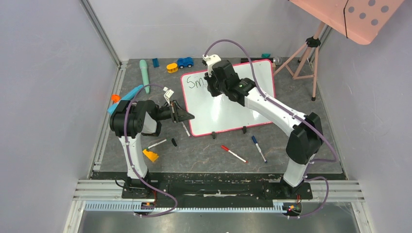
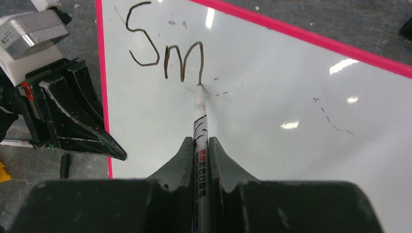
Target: Write a sentence on the whiteboard
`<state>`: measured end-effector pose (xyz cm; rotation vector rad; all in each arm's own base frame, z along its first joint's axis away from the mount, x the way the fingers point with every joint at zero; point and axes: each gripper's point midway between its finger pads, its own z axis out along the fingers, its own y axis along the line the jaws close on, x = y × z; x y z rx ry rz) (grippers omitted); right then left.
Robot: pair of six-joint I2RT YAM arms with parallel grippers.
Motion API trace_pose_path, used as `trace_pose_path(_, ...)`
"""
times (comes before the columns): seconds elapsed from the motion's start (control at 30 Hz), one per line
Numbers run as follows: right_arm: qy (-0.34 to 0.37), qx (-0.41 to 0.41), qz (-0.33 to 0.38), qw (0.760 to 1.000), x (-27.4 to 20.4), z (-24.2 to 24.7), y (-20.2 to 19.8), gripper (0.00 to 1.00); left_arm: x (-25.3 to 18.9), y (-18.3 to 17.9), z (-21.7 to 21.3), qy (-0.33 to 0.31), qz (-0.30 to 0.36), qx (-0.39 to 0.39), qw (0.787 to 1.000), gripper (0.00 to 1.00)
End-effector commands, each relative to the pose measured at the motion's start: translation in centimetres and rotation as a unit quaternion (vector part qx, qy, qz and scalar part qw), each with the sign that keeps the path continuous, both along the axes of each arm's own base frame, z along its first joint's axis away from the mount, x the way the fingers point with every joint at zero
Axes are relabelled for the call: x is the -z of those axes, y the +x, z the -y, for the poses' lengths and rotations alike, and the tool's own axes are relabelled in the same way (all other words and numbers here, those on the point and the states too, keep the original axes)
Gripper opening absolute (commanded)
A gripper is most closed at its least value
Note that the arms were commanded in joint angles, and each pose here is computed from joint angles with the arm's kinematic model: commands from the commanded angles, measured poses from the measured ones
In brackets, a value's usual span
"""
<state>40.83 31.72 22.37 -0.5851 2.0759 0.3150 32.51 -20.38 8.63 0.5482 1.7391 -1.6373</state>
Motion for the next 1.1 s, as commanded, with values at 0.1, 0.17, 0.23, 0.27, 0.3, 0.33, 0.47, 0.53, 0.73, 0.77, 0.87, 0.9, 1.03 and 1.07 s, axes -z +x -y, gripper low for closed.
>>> trace_pose_path(0.1, -0.024, 0.02, -0.013, 0.999, 1.6, 2.2, -0.2, 0.0, 0.1, -1.2, 0.3, 0.006, 0.051, 0.028, 0.998, 0.02)
trace_pose_path(0.17, -0.024, 0.019, -0.009, 0.999, 1.2, 2.2, -0.1, 0.0, 0.1, -1.1, 0.2, 0.006, 0.049, 0.026, 0.998, 0.02)
trace_pose_path(0.23, -0.024, 0.02, -0.003, 1.0, 0.8, 2.3, 0.0, 0.0, 0.1, -1.1, 0.3, 0.005, 0.047, 0.026, 0.999, 0.02)
trace_pose_path(0.27, -0.022, 0.018, 0.0, 1.0, 0.5, 2.3, 0.0, 0.0, 0.1, -1.1, 0.3, 0.005, 0.046, 0.026, 0.999, 0.02)
trace_pose_path(0.3, -0.021, 0.017, 0.003, 1.0, 0.2, 2.2, 0.0, 0.0, 0.2, -1.1, 0.3, 0.005, 0.045, 0.026, 0.999, 0.02)
trace_pose_path(0.33, -0.019, 0.016, 0.005, 1.0, -0.1, 2.2, 0.0, 0.0, 0.1, -1.0, 0.3, 0.005, 0.045, 0.026, 0.999, 0.02)
trace_pose_path(0.47, 0.0, 0.011, 0.009, 1.0, -1.7, 2.0, 0.1, 0.0, 0.2, -1.0, 0.2, 0.005, 0.043, 0.025, 0.999, 0.02)
trace_pose_path(0.53, 0.011, 0.011, 0.013, 1.0, -2.7, 2.0, 0.1, 0.0, 0.2, -1.0, 0.3, 0.005, 0.043, 0.025, 0.999, 0.02)
trace_pose_path(0.73, 0.029, 0.012, 0.029, 0.999, -5.0, 2.6, 0.2, 0.0, 0.3, -1.0, 0.2, 0.005, 0.042, 0.024, 0.999, 0.02)
trace_pose_path(0.77, 0.03, 0.014, 0.029, 0.999, -5.1, 2.8, 0.2, 0.0, 0.3, -1.0, 0.2, 0.005, 0.041, 0.022, 0.999, 0.02)
trace_pose_path(0.87, 0.029, 0.021, 0.033, 0.999, -5.3, 3.4, 0.5, 0.0, 0.3, -0.9, 0.1, 0.005, 0.041, 0.016, 0.999, 0.02)
trace_pose_path(0.9, 0.029, 0.024, 0.033, 0.999, -5.3, 3.6, 0.7, 0.0, 0.3, -0.9, 0.1, 0.005, 0.042, 0.014, 0.999, 0.02)
trace_pose_path(1.03, 0.026, 0.033, 0.035, 0.999, -5.3, 4.3, 1.3, 0.0, 0.3, -0.8, 0.1, 0.005, 0.041, 0.013, 0.999, 0.03)
trace_pose_path(1.07, 0.027, 0.033, 0.035, 0.998, -5.3, 4.3, 1.4, 0.0, 0.3, -0.8, 0.0, 0.005, 0.038, 0.013, 0.999, 0.04)
